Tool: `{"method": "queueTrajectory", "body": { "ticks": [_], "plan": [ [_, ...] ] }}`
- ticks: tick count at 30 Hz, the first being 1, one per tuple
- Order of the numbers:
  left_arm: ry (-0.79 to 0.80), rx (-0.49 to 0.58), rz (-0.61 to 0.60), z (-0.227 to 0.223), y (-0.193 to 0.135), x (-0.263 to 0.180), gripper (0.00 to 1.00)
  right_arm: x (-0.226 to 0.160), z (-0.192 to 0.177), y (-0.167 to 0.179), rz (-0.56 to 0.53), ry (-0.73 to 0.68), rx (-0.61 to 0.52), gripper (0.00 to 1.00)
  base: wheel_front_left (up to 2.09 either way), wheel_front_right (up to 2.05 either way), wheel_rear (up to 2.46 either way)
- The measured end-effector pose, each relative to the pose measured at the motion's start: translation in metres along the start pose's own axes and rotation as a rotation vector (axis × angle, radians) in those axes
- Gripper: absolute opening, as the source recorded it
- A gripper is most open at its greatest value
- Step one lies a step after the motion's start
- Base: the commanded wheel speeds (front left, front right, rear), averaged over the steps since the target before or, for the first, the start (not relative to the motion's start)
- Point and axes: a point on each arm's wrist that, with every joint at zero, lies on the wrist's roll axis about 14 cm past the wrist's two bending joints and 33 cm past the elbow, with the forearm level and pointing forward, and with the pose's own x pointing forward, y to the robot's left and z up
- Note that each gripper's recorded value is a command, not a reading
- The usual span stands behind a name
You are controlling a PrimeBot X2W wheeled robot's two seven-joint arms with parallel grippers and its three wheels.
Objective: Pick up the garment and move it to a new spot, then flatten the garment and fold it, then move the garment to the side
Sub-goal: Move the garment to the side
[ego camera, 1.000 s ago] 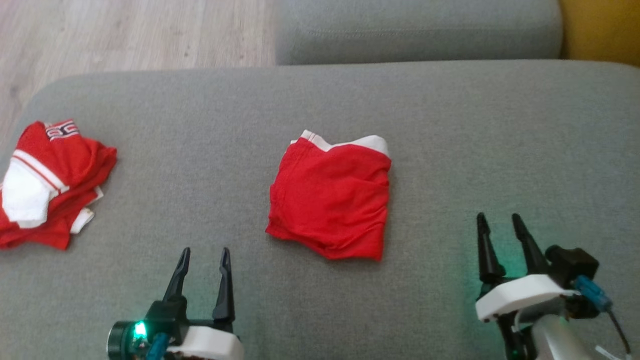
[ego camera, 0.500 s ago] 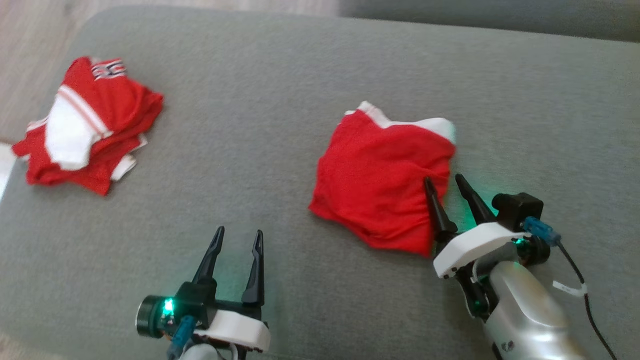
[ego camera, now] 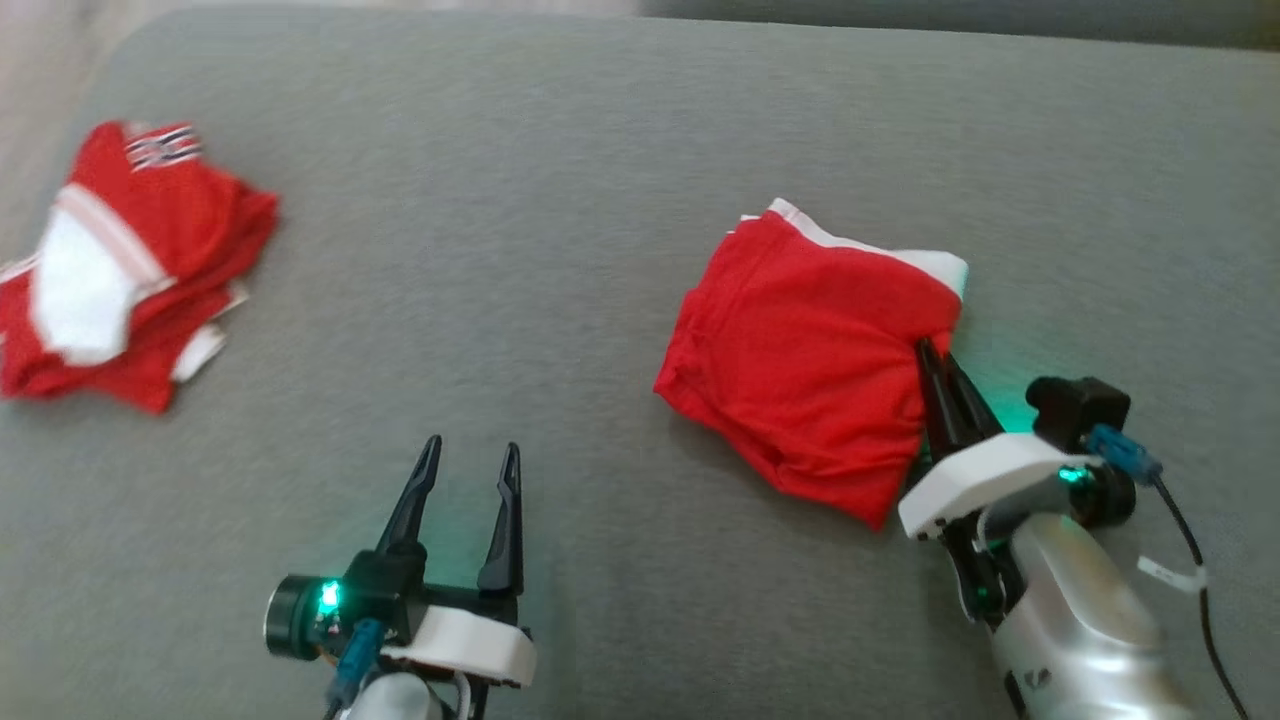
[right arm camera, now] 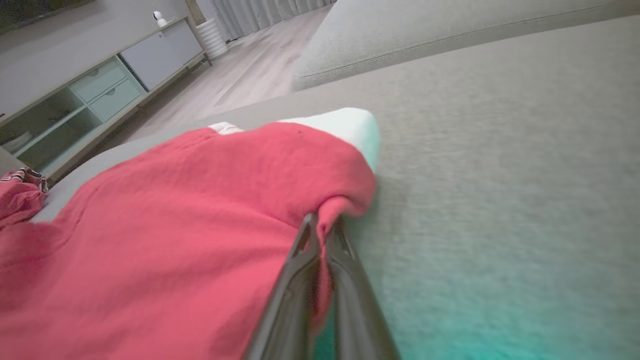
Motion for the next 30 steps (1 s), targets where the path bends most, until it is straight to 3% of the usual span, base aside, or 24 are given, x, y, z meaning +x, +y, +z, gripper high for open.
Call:
{"method": "queueTrajectory", "body": {
  "ticks": [11,20,25,30],
  "plan": [
    [-0.056,0.041,-0.356,0.018,-0.105,0.043,1.00,-0.075,0.010,-0.075,-0.236,-0.080,0.049,0.00,0.00,0.00,0.00],
    [-0.034,0.041,-0.640,0.008,-0.197,0.042,1.00,-0.140,0.011,-0.116,-0.410,-0.141,0.092,0.00,0.00,0.00,0.00],
    [-0.018,0.037,-0.720,0.002,-0.221,0.038,1.00,-0.154,0.013,-0.129,-0.461,-0.154,0.090,0.00,0.00,0.00,0.00],
    [-0.009,0.038,-0.695,-0.001,-0.211,0.042,1.00,-0.142,0.013,-0.133,-0.450,-0.110,0.009,0.00,0.00,0.00,0.00]
  ]
}}
